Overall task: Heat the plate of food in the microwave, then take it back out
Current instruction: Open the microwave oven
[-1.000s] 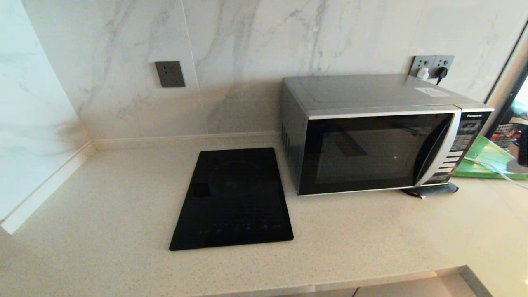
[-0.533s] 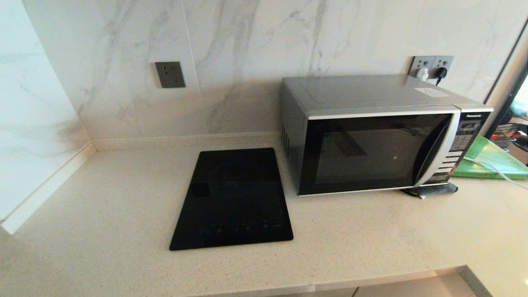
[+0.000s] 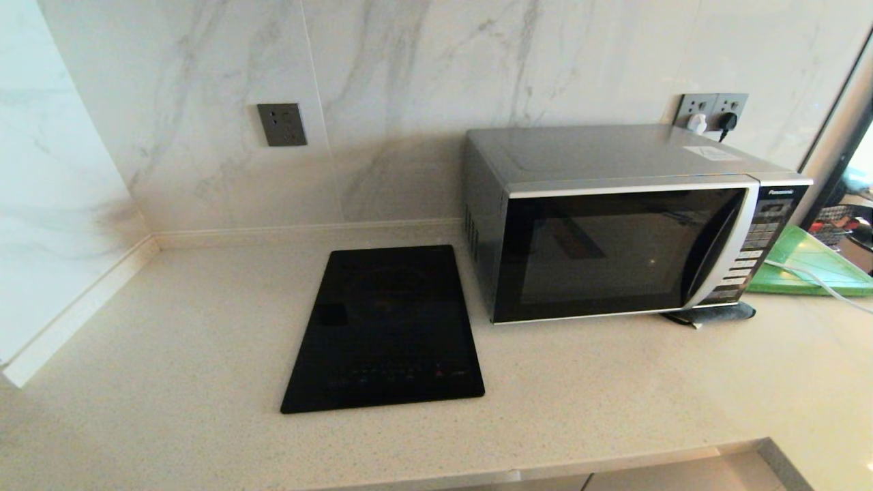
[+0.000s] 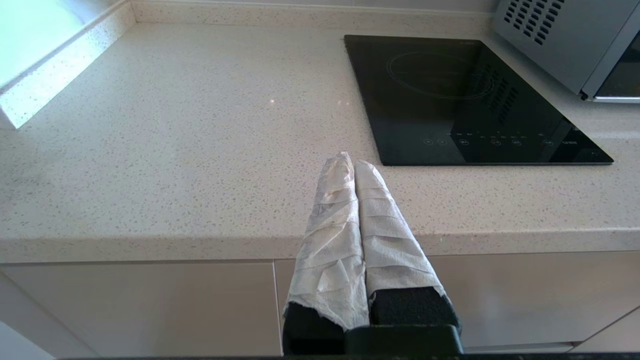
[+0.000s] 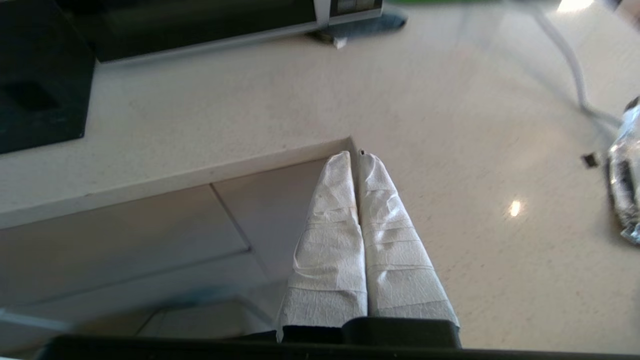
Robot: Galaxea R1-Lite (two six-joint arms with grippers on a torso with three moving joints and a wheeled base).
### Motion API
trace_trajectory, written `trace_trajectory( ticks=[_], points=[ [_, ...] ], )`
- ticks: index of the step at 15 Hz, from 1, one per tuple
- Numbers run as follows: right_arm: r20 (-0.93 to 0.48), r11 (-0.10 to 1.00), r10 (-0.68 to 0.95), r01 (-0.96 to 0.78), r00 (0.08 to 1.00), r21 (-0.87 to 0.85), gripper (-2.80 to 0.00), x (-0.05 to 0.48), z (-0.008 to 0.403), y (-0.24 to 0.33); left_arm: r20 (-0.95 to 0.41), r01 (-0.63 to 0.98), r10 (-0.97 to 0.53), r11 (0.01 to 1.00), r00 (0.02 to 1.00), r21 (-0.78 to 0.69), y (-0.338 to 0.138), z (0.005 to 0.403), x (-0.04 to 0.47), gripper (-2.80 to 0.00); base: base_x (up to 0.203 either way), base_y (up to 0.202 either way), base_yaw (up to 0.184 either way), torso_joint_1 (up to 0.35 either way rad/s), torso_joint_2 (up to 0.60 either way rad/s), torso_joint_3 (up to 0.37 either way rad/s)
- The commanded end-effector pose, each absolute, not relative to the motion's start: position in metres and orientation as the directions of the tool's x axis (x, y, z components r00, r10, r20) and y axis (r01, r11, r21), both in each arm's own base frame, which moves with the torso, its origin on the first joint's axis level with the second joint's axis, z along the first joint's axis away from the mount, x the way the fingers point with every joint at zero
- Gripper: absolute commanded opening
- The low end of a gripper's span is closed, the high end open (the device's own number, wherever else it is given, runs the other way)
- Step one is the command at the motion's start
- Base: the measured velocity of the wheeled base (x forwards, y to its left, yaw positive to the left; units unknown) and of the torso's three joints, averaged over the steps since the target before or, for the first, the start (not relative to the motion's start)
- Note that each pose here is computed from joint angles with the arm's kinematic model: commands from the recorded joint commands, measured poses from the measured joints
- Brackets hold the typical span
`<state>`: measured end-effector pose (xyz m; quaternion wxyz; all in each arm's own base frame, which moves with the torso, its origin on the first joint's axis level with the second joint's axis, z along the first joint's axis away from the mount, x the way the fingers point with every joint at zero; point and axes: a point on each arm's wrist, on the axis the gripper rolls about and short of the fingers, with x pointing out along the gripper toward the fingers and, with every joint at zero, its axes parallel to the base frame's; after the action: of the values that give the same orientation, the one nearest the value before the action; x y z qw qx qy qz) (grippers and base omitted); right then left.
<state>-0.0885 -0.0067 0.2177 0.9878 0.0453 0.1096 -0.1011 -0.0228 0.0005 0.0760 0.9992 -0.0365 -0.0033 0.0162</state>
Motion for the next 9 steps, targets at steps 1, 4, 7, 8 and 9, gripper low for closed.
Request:
trace_trajectory(
  ticks=[1,4,7,8,9],
  points=[
    [-0.099,0.977,-0.197,0.204,0.975,0.062,-2.80,-0.119,0.185,-0.007,0.005,-0.033,0.034,0.997,0.999,-0.074,0.001,0.076,-0.023,-2.80,0.000,0.000,0.000,0.000,0.00,0.000],
    [-0.099,0.974,-0.205,0.212,0.974,0.076,-2.80,-0.123,0.164,-0.006,0.005,-0.033,0.034,0.997,0.999,-0.074,0.001,0.076,-0.023,-2.80,0.000,0.000,0.000,0.000,0.00,0.000],
    [-0.145,0.973,-0.204,0.217,0.968,0.080,-2.80,-0.099,0.147,-0.006,0.005,-0.033,0.034,0.997,0.999,-0.074,0.001,0.076,-0.023,-2.80,0.000,0.000,0.000,0.000,0.00,0.000],
    [-0.140,0.973,-0.204,0.216,0.969,0.082,-2.80,-0.087,0.139,-0.005,0.005,-0.033,0.034,0.997,0.999,-0.074,0.001,0.076,-0.023,-2.80,0.000,0.000,0.000,0.000,0.00,0.000],
    [-0.128,0.973,-0.202,0.214,0.971,0.084,-2.80,-0.074,0.130,-0.005,0.005,-0.033,0.034,0.997,0.999,-0.074,0.001,0.076,-0.023,-2.80,0.000,0.000,0.000,0.000,0.00,0.000]
  ],
)
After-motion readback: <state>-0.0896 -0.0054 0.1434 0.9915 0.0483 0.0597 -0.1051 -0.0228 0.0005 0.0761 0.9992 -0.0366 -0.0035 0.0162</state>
